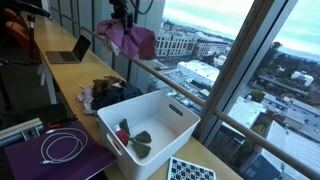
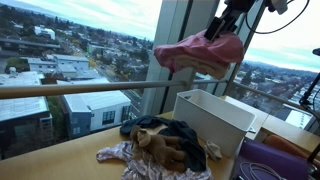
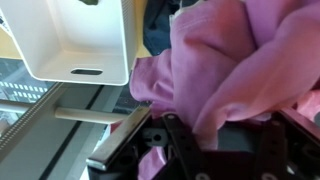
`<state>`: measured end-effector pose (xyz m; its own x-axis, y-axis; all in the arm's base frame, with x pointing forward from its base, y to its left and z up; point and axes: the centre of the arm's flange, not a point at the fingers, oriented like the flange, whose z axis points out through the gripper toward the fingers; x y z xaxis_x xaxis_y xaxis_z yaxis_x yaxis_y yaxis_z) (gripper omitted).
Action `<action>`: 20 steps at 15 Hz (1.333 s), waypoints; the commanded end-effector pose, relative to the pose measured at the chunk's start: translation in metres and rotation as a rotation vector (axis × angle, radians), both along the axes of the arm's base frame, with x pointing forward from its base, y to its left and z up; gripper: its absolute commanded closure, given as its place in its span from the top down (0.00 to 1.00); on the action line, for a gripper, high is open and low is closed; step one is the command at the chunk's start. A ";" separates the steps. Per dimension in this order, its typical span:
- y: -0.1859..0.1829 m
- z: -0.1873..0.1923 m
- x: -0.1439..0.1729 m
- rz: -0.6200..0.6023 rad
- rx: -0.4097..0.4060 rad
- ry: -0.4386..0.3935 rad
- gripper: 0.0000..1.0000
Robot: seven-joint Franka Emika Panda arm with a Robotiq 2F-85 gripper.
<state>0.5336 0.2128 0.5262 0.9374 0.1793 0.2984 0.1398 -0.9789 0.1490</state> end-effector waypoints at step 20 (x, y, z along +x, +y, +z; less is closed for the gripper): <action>-0.136 -0.128 0.031 -0.278 -0.071 0.202 1.00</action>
<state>0.5638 0.1176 0.4466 0.9884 -0.0274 0.1495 -0.0582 -0.9769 0.2054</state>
